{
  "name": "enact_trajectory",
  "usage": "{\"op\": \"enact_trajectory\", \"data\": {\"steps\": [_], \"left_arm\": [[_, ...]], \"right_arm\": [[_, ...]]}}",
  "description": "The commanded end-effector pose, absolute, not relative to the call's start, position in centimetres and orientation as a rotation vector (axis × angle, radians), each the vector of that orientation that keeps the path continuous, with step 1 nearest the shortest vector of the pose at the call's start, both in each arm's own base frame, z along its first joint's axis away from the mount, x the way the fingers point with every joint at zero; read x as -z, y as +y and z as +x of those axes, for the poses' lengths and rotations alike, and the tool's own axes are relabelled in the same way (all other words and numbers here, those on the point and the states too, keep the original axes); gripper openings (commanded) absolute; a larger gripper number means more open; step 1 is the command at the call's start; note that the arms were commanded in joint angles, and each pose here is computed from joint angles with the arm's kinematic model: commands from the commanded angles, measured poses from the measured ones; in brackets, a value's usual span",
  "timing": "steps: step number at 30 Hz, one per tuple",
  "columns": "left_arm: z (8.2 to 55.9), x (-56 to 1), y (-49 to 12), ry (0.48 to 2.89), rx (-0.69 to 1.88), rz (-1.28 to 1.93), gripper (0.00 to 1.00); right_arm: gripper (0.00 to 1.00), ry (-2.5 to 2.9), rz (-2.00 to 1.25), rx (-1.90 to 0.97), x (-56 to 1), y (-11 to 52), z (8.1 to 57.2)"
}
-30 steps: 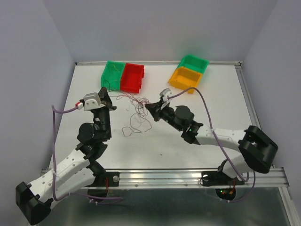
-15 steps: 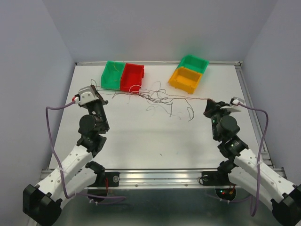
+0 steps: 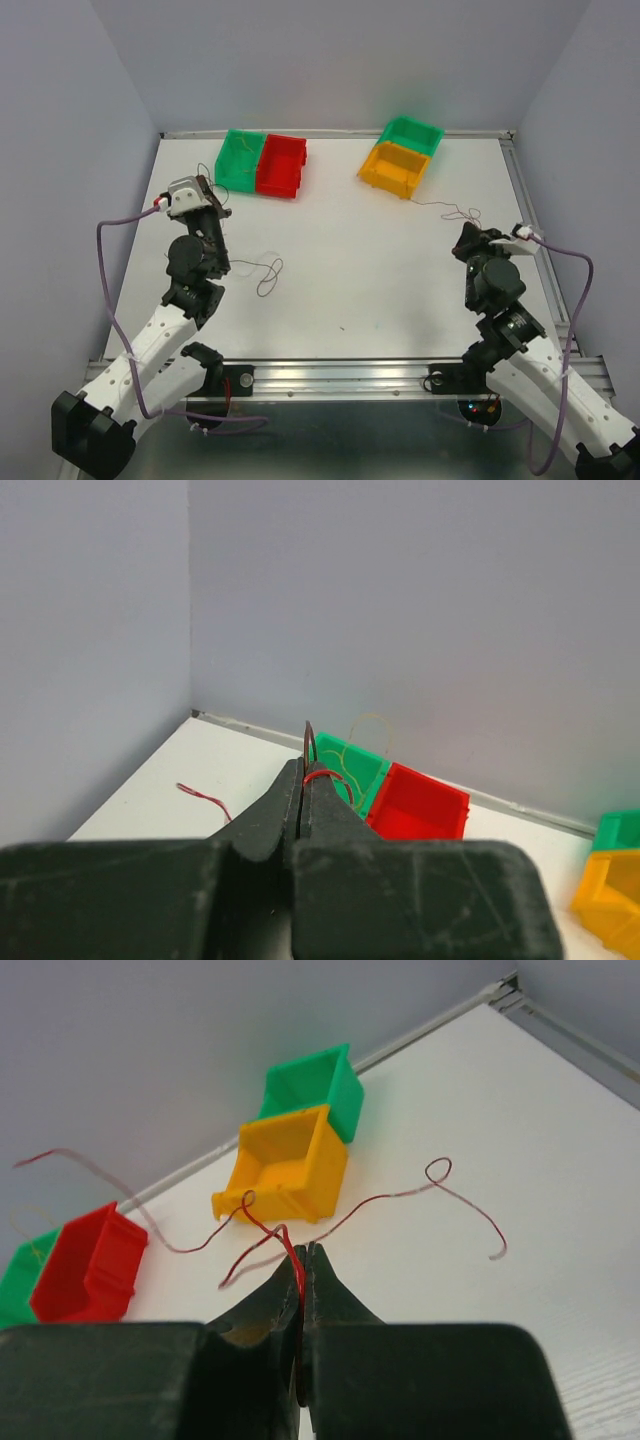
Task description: Untangle the cables
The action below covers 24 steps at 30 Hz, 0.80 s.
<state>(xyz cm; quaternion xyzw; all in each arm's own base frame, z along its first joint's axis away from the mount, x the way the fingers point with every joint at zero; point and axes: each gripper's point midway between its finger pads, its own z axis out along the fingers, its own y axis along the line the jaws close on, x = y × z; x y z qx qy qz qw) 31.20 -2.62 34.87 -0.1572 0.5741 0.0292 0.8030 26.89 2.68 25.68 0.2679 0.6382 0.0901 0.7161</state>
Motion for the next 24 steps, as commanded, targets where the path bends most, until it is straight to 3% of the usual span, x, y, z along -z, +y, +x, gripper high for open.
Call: {"op": "enact_trajectory", "data": {"steps": [1,11,19,24], "left_arm": [[30.8,-37.6,-3.9,1.158,0.044,-0.291,0.0],[30.4,-37.3,-10.8,1.169,0.247,0.092,0.02],[31.7,-35.8,-12.1,1.234,0.206,0.194,0.05],[34.0,-34.4,-10.9,1.337,0.1,0.136,0.0]], "right_arm": [[0.0,1.48,0.473,-0.263,-25.6,5.1,27.6],[0.01,1.509,0.246,-0.37,-26.6,10.0,30.1],[0.01,1.456,0.051,-0.541,-31.9,16.3,33.4],[0.01,1.442,-0.077,-0.621,-35.2,20.8,36.6]]}}
